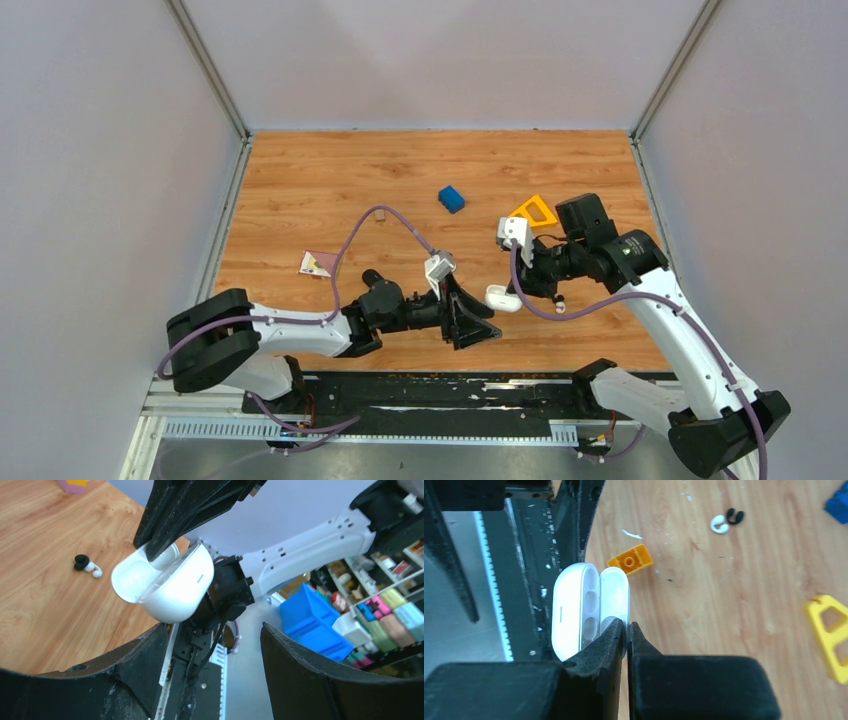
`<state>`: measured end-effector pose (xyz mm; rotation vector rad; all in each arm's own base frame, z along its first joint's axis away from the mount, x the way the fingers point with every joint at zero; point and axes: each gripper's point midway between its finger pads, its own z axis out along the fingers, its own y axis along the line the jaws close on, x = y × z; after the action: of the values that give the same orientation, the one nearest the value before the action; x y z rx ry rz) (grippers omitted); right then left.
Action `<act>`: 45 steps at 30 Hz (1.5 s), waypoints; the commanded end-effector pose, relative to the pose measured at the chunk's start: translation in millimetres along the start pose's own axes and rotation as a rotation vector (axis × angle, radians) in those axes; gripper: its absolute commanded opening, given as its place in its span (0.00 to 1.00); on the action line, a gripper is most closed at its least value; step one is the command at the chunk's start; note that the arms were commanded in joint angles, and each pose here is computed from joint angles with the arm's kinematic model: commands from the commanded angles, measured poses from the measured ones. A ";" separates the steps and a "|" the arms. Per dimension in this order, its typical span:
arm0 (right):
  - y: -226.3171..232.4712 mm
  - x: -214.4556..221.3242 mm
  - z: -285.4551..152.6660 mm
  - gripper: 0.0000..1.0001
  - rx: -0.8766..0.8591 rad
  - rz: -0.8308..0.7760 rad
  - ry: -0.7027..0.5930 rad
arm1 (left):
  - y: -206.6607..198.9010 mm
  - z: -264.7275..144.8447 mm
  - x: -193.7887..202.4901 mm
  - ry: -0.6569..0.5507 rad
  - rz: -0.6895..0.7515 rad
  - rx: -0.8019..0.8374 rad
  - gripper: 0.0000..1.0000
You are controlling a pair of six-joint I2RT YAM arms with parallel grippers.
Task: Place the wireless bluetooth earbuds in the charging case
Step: Adjust the charging case.
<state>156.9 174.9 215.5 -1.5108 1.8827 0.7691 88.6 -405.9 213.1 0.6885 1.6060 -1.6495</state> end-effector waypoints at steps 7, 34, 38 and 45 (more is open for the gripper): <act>-30.7 -28.7 -22.8 0.02 0.186 -0.153 -0.030 | -4.6 16.9 -43.1 -0.218 -0.367 0.138 1.00; -17.1 -25.0 -18.5 0.02 0.114 -0.147 -0.034 | 8.7 33.4 -50.3 -0.203 -0.381 0.153 0.73; -17.8 -24.8 -18.4 0.02 0.116 -0.146 -0.032 | 7.7 33.6 -50.2 -0.201 -0.388 0.161 0.69; -16.2 -24.0 -18.4 0.02 0.112 -0.146 -0.033 | 11.3 32.7 -47.8 -0.210 -0.417 0.162 0.58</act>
<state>179.3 168.7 230.4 -1.5238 1.8078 0.5938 128.2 -431.4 231.6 0.2609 1.6195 -2.0459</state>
